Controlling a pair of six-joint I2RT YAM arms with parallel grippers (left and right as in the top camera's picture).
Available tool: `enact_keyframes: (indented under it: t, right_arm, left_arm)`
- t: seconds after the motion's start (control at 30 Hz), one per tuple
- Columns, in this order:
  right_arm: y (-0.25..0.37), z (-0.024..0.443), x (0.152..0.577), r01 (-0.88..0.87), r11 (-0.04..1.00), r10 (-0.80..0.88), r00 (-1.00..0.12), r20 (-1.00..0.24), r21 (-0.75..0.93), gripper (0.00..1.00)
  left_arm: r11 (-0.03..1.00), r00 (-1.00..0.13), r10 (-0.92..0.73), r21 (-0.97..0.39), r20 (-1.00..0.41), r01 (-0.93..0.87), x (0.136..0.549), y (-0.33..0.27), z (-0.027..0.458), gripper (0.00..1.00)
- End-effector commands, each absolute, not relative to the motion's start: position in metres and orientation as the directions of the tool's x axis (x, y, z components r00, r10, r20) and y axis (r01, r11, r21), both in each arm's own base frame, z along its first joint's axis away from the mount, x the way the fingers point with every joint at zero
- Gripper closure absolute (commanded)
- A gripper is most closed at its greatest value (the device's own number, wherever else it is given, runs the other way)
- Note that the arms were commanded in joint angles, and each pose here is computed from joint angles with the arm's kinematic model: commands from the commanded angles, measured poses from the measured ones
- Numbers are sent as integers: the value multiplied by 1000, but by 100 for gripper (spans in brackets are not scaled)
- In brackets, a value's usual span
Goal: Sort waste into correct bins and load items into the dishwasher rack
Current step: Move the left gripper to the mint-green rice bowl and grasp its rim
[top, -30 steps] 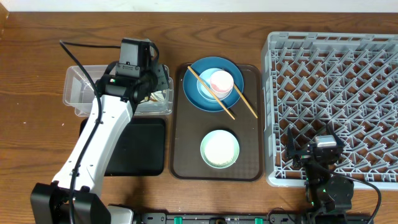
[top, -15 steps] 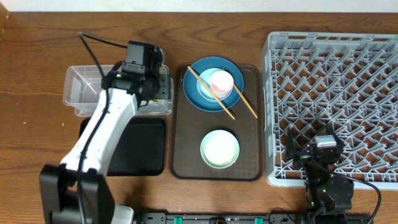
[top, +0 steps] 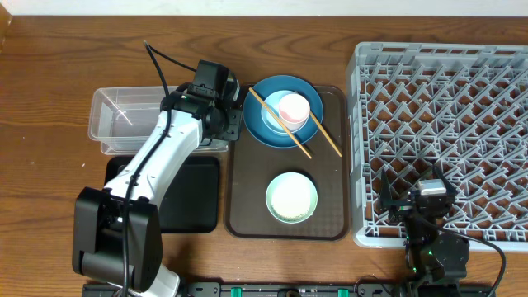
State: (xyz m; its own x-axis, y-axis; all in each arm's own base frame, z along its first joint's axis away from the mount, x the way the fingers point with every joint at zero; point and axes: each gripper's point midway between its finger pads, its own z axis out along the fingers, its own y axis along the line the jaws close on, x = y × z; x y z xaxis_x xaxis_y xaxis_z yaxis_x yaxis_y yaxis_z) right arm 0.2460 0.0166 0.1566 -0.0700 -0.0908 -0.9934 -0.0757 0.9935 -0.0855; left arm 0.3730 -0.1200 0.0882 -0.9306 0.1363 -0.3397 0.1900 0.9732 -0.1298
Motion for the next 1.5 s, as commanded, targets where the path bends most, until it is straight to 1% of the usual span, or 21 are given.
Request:
enact_keyframes:
  t: [0.0,0.17,0.2,0.27,0.33,0.37,0.43,0.57,0.63,0.7,0.77,0.87,0.97,1.07,1.13,1.2,1.3,1.43,1.47]
  right_arm:
    - [17,155,246,-76,994,-80,-75,-994,-75,1]
    - [17,155,246,-76,994,-80,-75,-994,-75,1]
    - [17,155,246,-76,994,-80,-75,-994,-75,1]
    - [17,155,246,-76,994,-80,-75,-994,-75,1]
    - [17,155,246,-76,994,-80,-75,-994,-75,1]
    - [17,155,246,-76,994,-80,-75,-994,-75,1]
    - [17,155,246,-76,994,-80,-75,-994,-75,1]
    - [17,155,246,-76,994,-80,-75,-994,-75,1]
    - [17,155,246,-76,994,-80,-75,-994,-75,1]
    - [17,155,246,-76,994,-80,-75,-994,-75,1]
    - [17,155,246,-76,994,-80,-75,-994,-75,1]
    - [17,155,246,-76,994,-80,-75,-994,-75,1]
    - [17,155,246,-76,994,-80,-75,-994,-75,1]
    - [17,155,246,-76,994,-80,-75,-994,-75,1]
    - [17,155,246,-76,994,-80,-75,-994,-75,1]
    - [17,155,246,-76,994,-80,-75,-994,-75,1]
    - [17,155,246,-76,994,-80,-75,-994,-75,1]
    - [17,155,246,-76,994,-80,-75,-994,-75,1]
    - [17,155,246,-76,994,-80,-75,-994,-75,1]
  left_arm:
    - [973,-933,146,-121,-330,195,370,-119,91,76]
    - [975,-940,148,-113,-306,191,365,-116,89,77]
    - [977,-939,148,-104,-309,188,365,-114,89,74]
    - [981,-936,146,-72,-321,178,367,-109,92,64]
    - [984,-929,144,-49,-342,171,370,-105,98,46]
    - [985,-923,143,-42,-356,168,371,-103,102,41]
    - [985,-910,138,-43,-391,168,374,-104,113,39]
    - [987,-886,77,-91,-458,132,371,-106,144,38]
    - [978,-884,25,-173,-467,119,362,-115,160,40]
    - [949,-894,-8,-286,-448,135,345,-133,176,41]
    - [913,-910,3,-370,-415,172,324,-153,187,42]
    - [888,-931,57,-408,-361,213,292,-177,191,42]
    - [868,-936,167,-404,-310,289,259,-206,185,42]
    - [829,-913,293,-399,-284,391,229,-239,177,44]
    - [806,-889,365,-383,-277,451,212,-259,170,49]
    - [804,-871,411,-344,-269,485,199,-272,161,49]
    - [812,-845,469,-250,-257,527,183,-286,143,50]
    - [790,-796,554,-147,-244,595,168,-302,119,50]
    - [783,-783,573,-121,-242,610,165,-306,113,51]
